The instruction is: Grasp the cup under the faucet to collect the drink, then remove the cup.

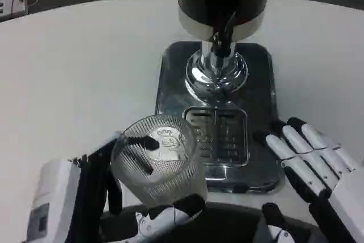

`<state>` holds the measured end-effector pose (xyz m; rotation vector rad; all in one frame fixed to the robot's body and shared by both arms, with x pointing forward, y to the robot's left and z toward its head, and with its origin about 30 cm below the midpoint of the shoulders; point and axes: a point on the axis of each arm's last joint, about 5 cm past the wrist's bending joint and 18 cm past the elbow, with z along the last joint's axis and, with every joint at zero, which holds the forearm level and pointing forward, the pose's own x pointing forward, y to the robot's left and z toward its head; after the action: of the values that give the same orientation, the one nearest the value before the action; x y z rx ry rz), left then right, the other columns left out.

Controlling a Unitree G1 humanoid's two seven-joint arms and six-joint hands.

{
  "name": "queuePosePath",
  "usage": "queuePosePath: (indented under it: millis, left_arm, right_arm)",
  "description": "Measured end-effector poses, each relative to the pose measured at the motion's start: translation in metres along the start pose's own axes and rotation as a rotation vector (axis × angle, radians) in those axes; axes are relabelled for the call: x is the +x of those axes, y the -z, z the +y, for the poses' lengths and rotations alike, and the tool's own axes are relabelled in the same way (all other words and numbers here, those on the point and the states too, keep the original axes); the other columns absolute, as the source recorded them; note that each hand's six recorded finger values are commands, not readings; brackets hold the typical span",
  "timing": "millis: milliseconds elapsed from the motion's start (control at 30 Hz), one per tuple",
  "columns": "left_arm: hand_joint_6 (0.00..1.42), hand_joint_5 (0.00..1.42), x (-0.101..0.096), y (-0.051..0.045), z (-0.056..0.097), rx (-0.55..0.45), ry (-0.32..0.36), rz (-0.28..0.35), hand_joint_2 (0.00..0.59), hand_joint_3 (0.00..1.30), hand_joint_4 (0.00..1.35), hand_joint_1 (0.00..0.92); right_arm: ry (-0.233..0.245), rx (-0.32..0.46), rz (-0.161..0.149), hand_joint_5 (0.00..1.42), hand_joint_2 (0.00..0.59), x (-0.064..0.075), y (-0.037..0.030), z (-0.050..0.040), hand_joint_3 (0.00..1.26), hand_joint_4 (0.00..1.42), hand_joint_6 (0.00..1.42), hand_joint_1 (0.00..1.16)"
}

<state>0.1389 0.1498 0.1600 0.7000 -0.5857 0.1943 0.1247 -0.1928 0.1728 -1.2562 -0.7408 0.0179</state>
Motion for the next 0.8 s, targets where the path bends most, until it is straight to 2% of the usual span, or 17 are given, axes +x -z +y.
queuePosePath:
  millis: [200,633,800]
  left_arm:
    - [1.42,1.24,0.0002,-0.0001,-0.0004,-0.001,0.001,0.003,0.0,1.0,1.08,0.832]
    - [1.42,1.24,0.0001,-0.0001,-0.0009,-0.003,0.004,0.003,0.0,1.0,1.07,0.832]
    - [1.42,1.24,0.0029,0.004,-0.0037,0.004,0.011,0.01,0.0,1.0,1.07,0.832]
  right_arm:
    - [-0.016,-0.001,-0.022,0.03,0.552,-0.0002,-0.0001,0.0003,0.11,0.04,0.11,0.29]
    - [-0.016,0.001,-0.022,0.03,0.552,-0.0001,-0.0003,0.0006,0.11,0.04,0.11,0.29]
    - [-0.015,-0.003,-0.007,0.03,0.552,-0.0004,0.0006,0.0003,0.11,0.04,0.11,0.29]
